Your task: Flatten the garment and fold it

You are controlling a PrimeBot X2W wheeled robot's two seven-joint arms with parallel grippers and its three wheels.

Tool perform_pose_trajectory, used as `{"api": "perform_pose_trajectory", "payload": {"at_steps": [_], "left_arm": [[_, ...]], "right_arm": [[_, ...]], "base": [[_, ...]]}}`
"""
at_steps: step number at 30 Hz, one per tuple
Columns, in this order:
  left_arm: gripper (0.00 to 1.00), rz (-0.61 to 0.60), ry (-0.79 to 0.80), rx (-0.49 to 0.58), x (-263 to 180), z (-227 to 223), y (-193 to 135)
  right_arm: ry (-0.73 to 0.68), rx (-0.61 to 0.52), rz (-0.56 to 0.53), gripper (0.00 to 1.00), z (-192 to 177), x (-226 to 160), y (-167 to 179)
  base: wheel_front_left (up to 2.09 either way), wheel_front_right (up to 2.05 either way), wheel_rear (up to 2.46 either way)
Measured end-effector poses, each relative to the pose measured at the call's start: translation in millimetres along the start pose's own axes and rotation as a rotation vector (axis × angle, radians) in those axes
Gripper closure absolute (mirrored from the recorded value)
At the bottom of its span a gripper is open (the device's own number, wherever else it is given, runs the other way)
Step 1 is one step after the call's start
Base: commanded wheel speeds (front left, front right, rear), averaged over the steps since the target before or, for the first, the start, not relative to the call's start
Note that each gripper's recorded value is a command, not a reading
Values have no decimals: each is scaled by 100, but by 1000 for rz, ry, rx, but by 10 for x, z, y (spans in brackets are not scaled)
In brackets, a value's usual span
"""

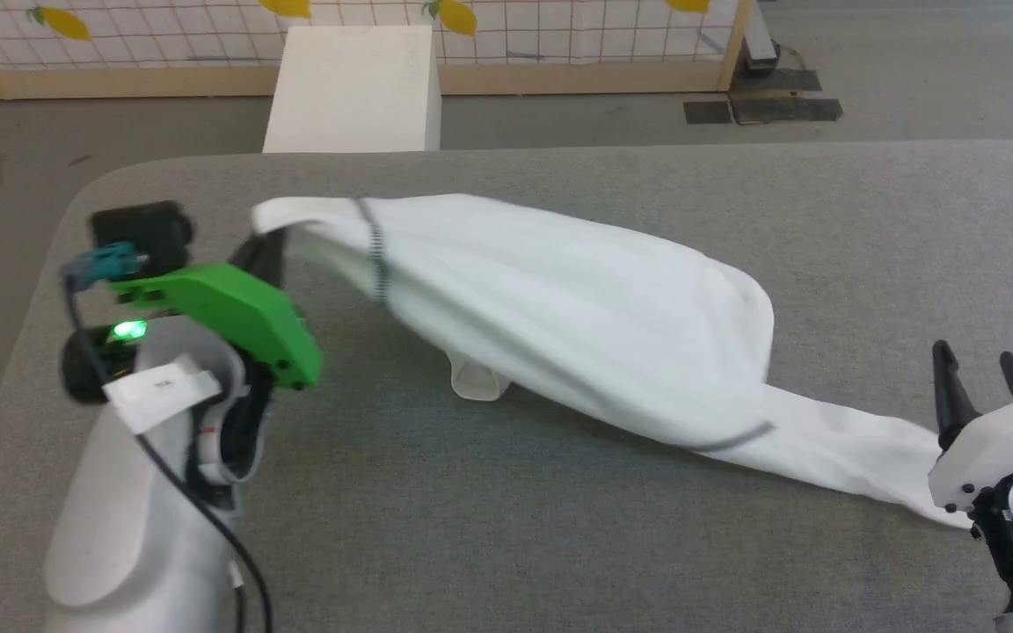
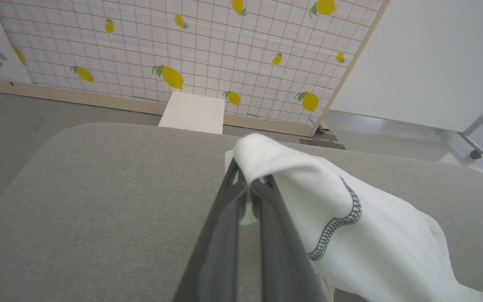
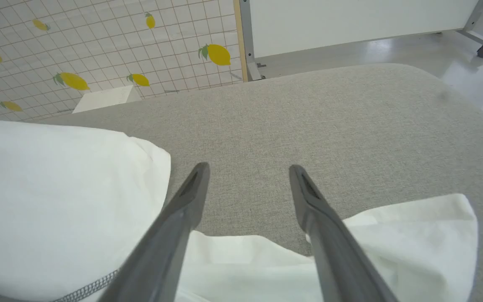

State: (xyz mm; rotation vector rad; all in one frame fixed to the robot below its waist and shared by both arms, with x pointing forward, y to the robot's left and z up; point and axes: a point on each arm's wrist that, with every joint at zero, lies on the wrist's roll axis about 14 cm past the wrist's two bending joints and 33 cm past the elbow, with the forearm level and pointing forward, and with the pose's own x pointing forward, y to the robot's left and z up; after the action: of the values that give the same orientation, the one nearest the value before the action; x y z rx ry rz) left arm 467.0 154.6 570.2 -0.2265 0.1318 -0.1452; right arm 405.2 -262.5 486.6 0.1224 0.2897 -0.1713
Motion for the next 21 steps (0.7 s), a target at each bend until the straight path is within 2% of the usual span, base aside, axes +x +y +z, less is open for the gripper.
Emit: {"api": "perform_pose_trajectory", "payload": {"at_steps": [3,7,9,10,12,14,16,21], "left_arm": [[100,132,21,-19,-137,-50,385],[100,292,198,-104,-482,-717,803],[57,323,280,-163,-628,-1028,851],[0,332,313,-202,-691,-1163,844],[0,342,336,-244,-763,-1287,828],[0,344,270,-277,-763,-1183,843],[0,351,157,-265,-753,-937,906],[0,387,-198,-69,-905,-187,1103]], "right_arm": [[3,-5,29,0,-5,12,106],[14,-8,51,0,-40,18,184],[23,-7,56,0,-76,19,201],[30,-8,59,0,-98,18,210],[40,-8,65,0,-136,14,228],[42,-9,74,0,-143,16,262],[41,-14,89,0,-137,20,316],[47,-30,151,0,-141,22,537]], "base": [[0,0,0],[0,0,0],[0,0,0],[0,0,0],[0,0,0],[0,0,0],[0,0,0],[0,0,0]]}}
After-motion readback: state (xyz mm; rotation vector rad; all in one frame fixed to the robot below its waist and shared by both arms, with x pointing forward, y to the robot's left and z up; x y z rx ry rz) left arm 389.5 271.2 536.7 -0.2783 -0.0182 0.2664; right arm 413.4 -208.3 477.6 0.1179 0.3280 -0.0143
